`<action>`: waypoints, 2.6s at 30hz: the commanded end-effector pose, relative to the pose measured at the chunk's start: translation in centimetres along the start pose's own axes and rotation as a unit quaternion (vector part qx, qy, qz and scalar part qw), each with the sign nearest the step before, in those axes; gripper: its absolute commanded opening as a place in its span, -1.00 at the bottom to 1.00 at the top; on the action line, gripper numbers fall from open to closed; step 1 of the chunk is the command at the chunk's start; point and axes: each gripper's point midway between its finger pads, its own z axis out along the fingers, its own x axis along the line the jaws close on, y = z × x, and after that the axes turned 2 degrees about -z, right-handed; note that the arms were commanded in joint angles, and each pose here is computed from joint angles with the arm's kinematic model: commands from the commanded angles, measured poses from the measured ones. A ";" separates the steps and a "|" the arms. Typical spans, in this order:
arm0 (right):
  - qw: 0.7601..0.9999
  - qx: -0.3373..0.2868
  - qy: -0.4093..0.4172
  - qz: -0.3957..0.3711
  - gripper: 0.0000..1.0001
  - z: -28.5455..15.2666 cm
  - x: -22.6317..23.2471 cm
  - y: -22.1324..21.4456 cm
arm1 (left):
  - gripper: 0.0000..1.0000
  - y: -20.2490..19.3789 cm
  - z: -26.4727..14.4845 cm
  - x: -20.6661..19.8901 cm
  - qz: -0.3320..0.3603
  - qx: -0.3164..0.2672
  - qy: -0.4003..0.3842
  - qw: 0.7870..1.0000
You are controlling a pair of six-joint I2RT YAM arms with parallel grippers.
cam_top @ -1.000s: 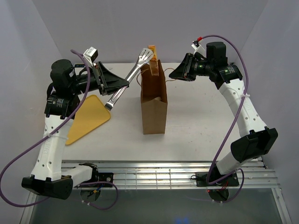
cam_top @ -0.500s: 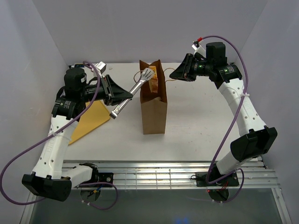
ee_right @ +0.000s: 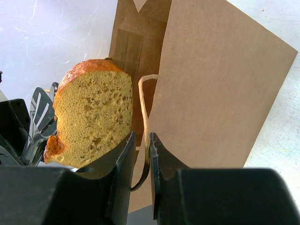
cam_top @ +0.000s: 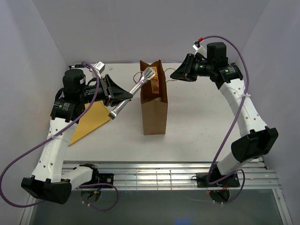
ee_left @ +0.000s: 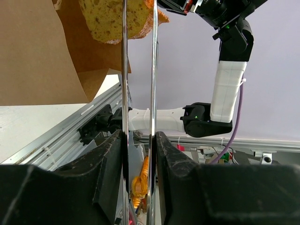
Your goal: Place the fake bread into the paper bag
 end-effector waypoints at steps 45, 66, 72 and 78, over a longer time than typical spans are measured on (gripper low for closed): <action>0.999 -0.026 0.011 -0.025 -0.51 -2.0 2.5 1.5 | -0.16 10.3 -6.5 -7.2 0.252 -0.280 0.117 0.919; 1.000 0.001 -0.025 -0.004 0.39 -4.2 1.7 -1.9 | -0.14 8.7 -0.6 21.8 0.235 -0.261 0.319 0.880; 0.999 0.005 -0.034 -0.001 0.51 -5.8 2.0 -3.2 | -0.14 7.8 1.0 24.6 0.234 -0.244 0.334 0.880; 0.999 0.014 -0.039 0.008 0.51 -6.7 1.6 -5.2 | -0.12 7.4 2.4 26.6 0.238 -0.229 0.357 0.874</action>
